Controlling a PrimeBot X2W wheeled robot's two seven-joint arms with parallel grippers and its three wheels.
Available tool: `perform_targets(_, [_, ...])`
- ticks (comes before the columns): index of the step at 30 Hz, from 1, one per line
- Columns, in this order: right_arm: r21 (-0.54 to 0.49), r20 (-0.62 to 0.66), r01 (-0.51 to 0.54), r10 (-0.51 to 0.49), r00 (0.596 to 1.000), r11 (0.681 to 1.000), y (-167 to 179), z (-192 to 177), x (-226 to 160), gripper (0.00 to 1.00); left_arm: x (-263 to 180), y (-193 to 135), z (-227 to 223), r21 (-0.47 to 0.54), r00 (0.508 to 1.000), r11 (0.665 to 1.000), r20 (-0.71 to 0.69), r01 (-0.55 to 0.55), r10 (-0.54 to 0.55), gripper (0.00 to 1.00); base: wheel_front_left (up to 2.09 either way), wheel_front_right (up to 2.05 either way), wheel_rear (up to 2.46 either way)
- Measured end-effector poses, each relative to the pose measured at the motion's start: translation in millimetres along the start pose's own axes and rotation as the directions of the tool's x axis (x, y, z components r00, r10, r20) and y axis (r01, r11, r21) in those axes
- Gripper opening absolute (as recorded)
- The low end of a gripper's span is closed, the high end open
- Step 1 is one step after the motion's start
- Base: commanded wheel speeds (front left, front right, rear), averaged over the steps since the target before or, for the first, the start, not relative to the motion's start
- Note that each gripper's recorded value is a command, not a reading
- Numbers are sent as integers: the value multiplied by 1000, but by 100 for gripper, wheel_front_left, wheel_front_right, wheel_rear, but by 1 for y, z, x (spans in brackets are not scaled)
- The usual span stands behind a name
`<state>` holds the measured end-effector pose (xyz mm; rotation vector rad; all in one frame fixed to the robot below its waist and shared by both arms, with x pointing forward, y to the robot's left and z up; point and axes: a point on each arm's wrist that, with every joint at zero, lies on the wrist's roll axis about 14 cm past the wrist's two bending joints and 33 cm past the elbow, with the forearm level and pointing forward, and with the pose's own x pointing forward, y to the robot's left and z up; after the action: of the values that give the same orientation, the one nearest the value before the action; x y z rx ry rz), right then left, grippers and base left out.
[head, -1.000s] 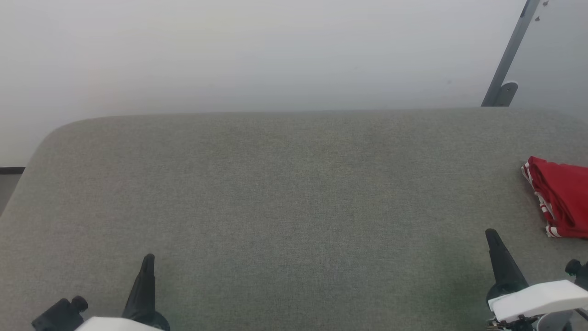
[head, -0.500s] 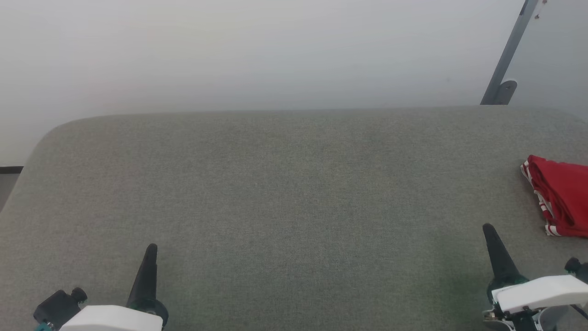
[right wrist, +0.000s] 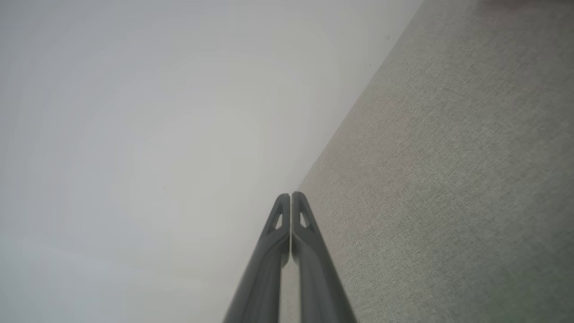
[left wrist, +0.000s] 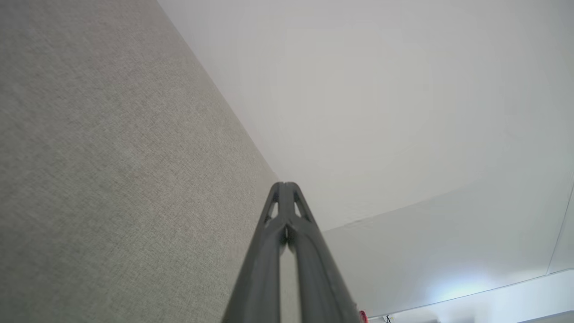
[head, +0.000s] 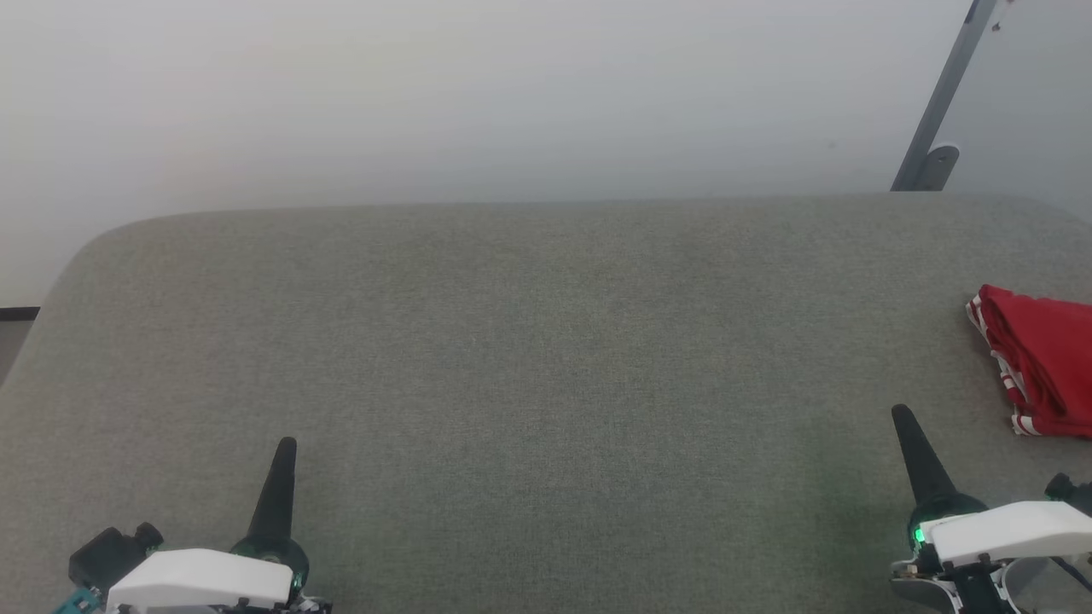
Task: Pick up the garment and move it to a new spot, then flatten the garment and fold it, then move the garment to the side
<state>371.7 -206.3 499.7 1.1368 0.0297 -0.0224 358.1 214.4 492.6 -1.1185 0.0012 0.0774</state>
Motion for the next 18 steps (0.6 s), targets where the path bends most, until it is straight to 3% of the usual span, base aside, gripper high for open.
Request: perform_targets(18, [158,0,-4,4,1000,987,2,-1,5,0,10,-5,-4,-168,1000,986,-18,7,-10,0,0,0,0])
